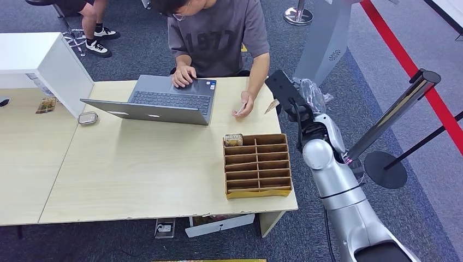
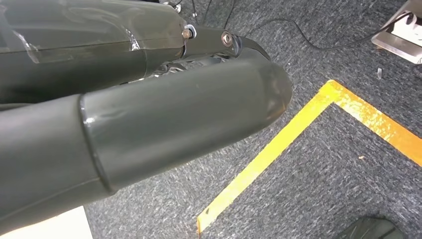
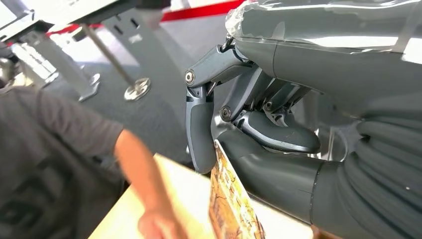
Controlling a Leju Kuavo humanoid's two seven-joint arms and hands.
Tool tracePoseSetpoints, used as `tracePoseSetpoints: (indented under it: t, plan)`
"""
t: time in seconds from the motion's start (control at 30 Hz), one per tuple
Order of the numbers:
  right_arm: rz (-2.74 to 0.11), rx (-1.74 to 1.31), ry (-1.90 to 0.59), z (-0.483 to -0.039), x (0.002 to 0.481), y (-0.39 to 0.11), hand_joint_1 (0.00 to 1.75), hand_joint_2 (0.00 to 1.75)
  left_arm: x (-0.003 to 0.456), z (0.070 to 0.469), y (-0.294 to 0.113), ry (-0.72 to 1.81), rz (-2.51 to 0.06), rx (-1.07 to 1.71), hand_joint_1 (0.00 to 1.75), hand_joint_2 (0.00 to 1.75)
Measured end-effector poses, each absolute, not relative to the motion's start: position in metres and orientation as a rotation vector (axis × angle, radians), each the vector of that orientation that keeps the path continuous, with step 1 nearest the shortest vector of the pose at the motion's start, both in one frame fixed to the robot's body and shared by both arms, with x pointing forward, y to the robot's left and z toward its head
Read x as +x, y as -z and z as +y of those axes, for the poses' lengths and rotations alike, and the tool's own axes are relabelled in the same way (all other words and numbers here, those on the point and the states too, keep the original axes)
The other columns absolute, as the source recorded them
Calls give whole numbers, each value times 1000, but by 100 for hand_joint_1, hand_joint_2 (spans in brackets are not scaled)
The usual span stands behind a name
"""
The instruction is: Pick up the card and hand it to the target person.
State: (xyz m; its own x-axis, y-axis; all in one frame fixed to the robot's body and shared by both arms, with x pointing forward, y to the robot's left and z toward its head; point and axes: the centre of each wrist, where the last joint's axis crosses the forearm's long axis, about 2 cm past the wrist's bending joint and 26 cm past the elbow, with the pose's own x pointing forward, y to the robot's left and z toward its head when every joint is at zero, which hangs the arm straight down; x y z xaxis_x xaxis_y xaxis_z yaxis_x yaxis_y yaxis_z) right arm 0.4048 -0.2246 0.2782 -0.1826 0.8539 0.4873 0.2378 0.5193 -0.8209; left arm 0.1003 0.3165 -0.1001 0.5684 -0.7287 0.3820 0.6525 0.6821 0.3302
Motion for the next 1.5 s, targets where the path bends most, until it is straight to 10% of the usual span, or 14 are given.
tracePoseSetpoints:
  t: [1.17,1.2,1.33,1.5]
  plan:
    - [-1531,-634,-609,-222,437,-203,163,175,102,311,100,837,-536,148,0,0]
    - [-1535,-636,-605,-222,437,-203,154,175,102,311,100,838,-536,148,0,0]
    - [-1539,-643,-607,-220,437,-203,0,175,102,311,100,839,-537,148,0,0]
    - [-1542,-681,-636,-218,436,-203,0,175,102,310,100,836,-538,148,0,0]
